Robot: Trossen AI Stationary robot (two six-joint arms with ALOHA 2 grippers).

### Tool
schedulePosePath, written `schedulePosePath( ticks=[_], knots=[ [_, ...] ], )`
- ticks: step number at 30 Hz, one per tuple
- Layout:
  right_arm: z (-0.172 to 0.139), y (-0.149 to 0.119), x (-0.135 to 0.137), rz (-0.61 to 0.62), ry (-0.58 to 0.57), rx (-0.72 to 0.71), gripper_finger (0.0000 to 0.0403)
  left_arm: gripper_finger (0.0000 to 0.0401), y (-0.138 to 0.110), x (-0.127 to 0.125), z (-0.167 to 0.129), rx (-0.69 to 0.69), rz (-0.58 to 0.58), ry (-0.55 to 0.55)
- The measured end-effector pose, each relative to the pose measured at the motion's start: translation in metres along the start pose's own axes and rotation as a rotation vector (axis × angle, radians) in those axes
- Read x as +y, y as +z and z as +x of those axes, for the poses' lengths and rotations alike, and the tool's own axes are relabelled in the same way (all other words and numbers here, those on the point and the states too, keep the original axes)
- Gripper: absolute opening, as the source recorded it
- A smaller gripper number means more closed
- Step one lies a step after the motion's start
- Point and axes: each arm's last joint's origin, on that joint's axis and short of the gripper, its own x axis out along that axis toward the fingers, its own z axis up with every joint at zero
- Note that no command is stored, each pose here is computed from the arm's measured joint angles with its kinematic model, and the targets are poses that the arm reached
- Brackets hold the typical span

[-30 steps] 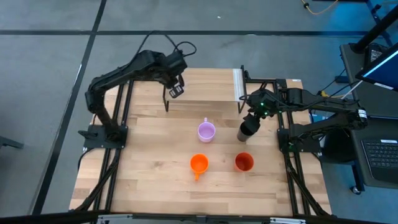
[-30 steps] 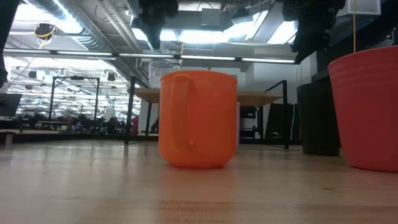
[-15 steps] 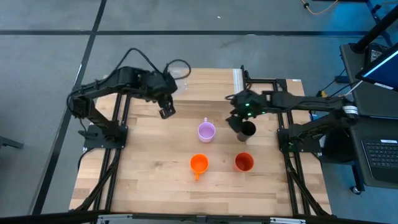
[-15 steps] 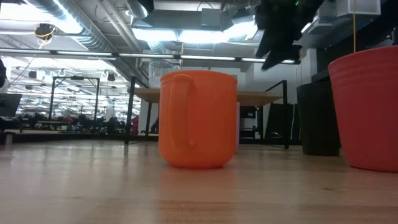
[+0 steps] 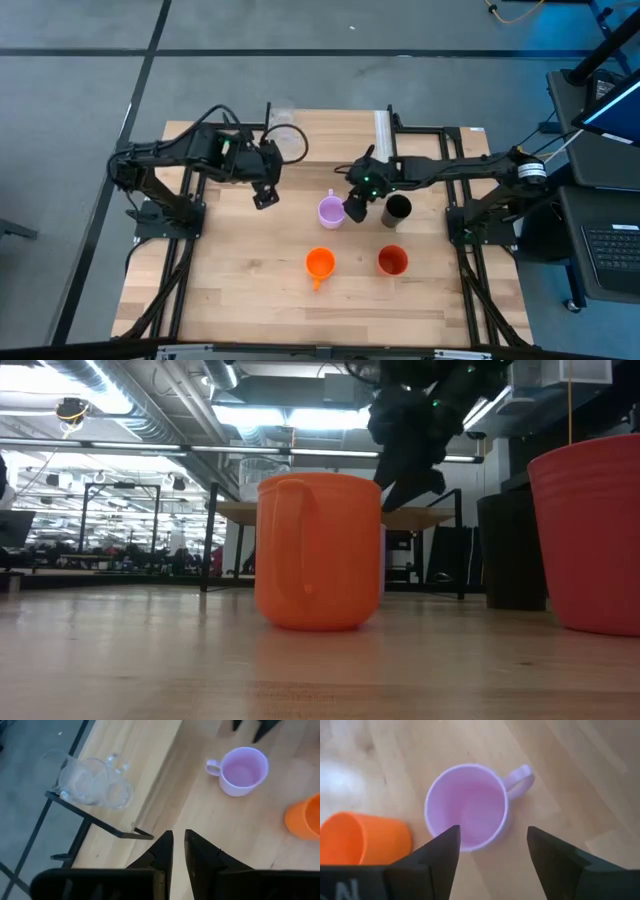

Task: Stack small to large cups/mugs on shelf
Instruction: Put the pink mug on the shelf

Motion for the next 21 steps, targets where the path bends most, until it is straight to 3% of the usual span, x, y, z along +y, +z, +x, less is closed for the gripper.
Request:
schedulePosePath(
  ticks=[13,21],
  knots=[
    [0.03,-0.003,-0.002,-0.01,-0.071,0.024,0.0232,0.0041,-0.025,-0.021,0.031,0.125,0.071,0.057],
    [0.057,-0.007,-0.003,-0.01,-0.084,0.082,0.0232,0.0041,-0.028,-0.023,0.042,0.148,0.038,0.082]
  ],
)
